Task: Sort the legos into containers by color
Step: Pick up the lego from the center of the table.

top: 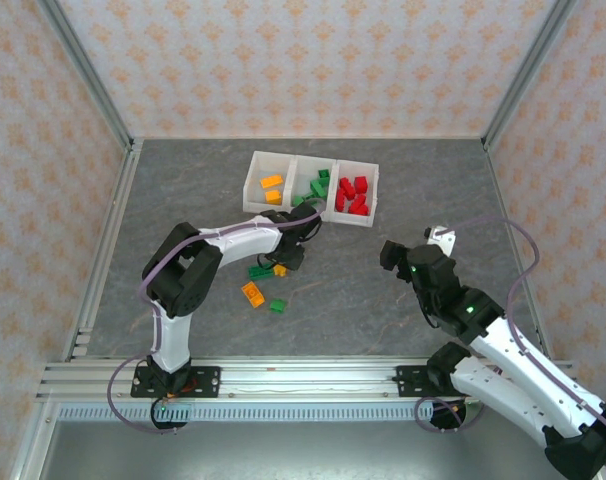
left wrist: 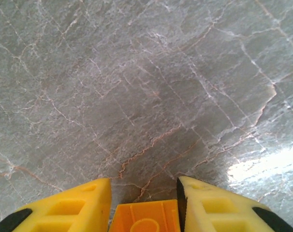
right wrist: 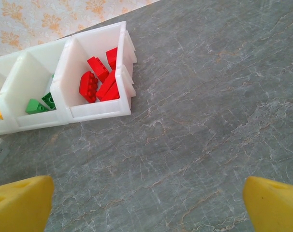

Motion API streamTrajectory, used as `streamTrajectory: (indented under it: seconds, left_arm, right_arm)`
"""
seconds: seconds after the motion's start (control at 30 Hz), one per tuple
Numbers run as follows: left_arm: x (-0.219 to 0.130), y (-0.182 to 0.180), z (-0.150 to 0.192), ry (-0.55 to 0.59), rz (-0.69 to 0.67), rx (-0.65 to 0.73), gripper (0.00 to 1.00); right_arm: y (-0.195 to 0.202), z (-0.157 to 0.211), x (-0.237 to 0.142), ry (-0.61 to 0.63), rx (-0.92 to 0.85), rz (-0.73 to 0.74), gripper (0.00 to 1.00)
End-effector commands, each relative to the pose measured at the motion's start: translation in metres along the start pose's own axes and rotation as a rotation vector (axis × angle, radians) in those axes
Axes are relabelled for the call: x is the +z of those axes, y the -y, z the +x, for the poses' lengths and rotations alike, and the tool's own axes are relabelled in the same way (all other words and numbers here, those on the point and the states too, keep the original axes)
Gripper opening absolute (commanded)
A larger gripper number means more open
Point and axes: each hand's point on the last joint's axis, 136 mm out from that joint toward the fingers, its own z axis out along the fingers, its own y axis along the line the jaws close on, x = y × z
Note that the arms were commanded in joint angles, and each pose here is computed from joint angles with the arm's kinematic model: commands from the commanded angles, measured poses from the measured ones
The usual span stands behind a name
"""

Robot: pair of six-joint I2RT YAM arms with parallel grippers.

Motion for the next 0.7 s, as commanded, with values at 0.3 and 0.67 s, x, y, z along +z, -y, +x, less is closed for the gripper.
streamTrajectory:
  seconds: [0.3,0.67]
  left_arm:
    - [-0.018,-0.021,-0.01,0.029,-0.043,-0.086,0.17]
    - [-0.067,-0.084,-0.069,0.25,0.017,-0.393,0.16]
  right_arm:
    - [0.011,-0.004,-0.002,0.02,0.014,0.057,1.0]
    - [0.013,-0.006,-0.003,0.031,0.025,0.058,1.0]
